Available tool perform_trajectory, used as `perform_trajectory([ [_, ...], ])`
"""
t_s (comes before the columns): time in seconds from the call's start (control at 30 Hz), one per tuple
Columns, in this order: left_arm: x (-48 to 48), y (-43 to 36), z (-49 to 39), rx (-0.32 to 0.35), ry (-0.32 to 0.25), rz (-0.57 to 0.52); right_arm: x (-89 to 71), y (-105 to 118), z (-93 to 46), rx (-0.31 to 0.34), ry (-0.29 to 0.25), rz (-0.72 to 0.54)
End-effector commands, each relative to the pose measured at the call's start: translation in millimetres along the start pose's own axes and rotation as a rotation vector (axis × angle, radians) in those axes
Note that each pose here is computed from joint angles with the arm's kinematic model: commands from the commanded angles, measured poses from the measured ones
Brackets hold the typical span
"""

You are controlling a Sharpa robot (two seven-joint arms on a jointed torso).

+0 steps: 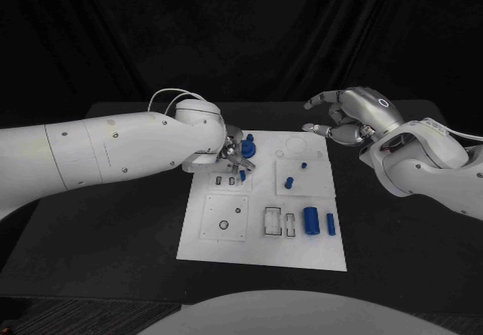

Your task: Assemble the parts on the task board

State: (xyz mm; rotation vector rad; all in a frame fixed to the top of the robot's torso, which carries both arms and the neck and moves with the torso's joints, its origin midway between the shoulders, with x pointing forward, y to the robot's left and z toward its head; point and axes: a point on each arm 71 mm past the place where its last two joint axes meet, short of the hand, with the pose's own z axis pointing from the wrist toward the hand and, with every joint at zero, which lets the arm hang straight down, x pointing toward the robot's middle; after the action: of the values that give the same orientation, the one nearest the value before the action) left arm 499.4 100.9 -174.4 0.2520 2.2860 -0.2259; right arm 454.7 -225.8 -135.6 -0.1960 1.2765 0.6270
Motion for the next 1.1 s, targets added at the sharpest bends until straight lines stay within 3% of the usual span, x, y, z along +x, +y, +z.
perform_trajectory([
  [0.03,2.4,-1.7,0.7,0.018,0.018,0.010,1.7,-0.5,-0.4,0.008,0.007,0.000],
  [0.53,10.5,0.9,4.9,0.018,0.041,0.007,3.6,-1.2,-1.5,0.011,0.013,0.001],
  [1.1,11.7,0.4,6.5,0.035,0.044,0.005,5.6,-3.0,-2.3,0.022,0.025,-0.001],
])
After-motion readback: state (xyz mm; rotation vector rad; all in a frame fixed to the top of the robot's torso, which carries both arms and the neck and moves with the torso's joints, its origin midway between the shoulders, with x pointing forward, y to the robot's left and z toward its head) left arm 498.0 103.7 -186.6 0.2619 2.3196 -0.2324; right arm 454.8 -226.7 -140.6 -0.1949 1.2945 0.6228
